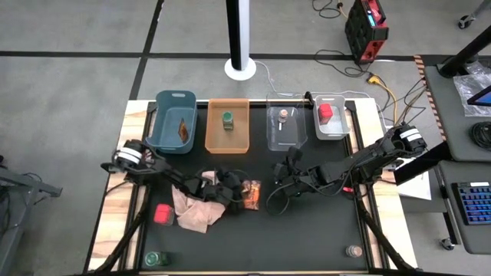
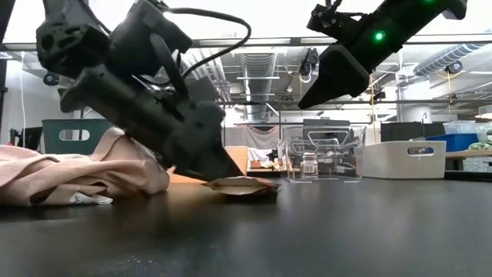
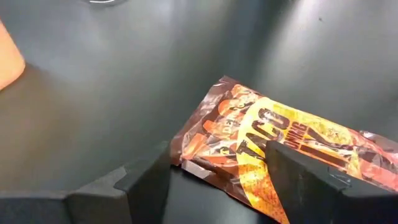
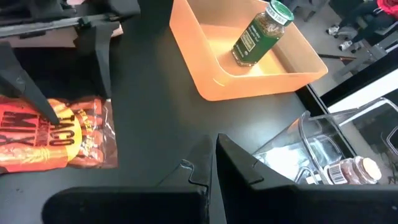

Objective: Sort spices by type
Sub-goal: Put the orange seasoning pack into the blue bin

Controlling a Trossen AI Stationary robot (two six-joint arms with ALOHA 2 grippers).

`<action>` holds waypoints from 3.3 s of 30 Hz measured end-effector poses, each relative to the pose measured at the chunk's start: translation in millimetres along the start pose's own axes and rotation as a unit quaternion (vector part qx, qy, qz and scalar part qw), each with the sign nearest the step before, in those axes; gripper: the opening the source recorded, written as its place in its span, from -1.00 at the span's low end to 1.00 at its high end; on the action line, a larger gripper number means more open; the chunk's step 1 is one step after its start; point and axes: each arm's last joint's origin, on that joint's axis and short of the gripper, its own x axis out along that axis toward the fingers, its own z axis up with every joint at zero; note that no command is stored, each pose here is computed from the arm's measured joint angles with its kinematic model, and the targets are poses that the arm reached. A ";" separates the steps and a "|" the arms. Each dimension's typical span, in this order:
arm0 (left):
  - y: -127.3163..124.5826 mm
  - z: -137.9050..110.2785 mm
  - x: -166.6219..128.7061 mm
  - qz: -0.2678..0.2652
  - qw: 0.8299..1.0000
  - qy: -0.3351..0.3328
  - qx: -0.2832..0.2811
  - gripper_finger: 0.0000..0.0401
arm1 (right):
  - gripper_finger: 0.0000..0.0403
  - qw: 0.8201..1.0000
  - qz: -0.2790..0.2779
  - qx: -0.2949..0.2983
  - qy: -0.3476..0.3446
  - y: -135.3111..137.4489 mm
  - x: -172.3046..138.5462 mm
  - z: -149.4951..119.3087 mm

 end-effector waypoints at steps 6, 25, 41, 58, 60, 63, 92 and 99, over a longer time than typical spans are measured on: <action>-1.7 -6.0 8.0 0.004 1.000 -0.004 0.001 0.23 | -0.94 1.000 0.000 0.000 0.000 -0.1 0.1 0.1; 0.7 -14.6 13.6 0.029 0.999 -0.009 0.030 -0.95 | -0.94 1.000 -0.002 -0.002 -0.006 -1.1 1.1 1.9; -11.6 28.9 -32.5 -0.027 0.989 -0.046 0.136 -1.00 | -0.94 0.998 -0.009 0.054 0.027 -2.7 1.1 -6.4; 3.7 85.8 -103.9 -0.020 0.979 -0.102 0.173 -1.00 | -0.94 0.984 -0.033 0.160 0.070 -4.1 5.3 -39.9; 7.1 89.2 -110.5 -0.006 0.978 -0.106 0.177 -1.00 | -0.94 0.982 -0.036 0.168 0.071 -4.4 5.7 -42.8; 10.9 95.8 -120.8 -0.003 0.977 -0.118 0.179 -1.00 | -0.94 0.981 -0.039 0.179 0.069 -4.5 5.8 -43.3; 101.0 116.7 -190.9 0.414 0.891 -0.174 0.057 -1.00 | -0.94 0.978 -0.108 0.177 -0.001 -24.7 23.0 -25.3; 135.4 99.6 -184.3 0.523 0.829 -0.199 0.010 -1.00 | -0.94 0.969 -0.120 0.214 -0.030 -38.6 33.4 -15.6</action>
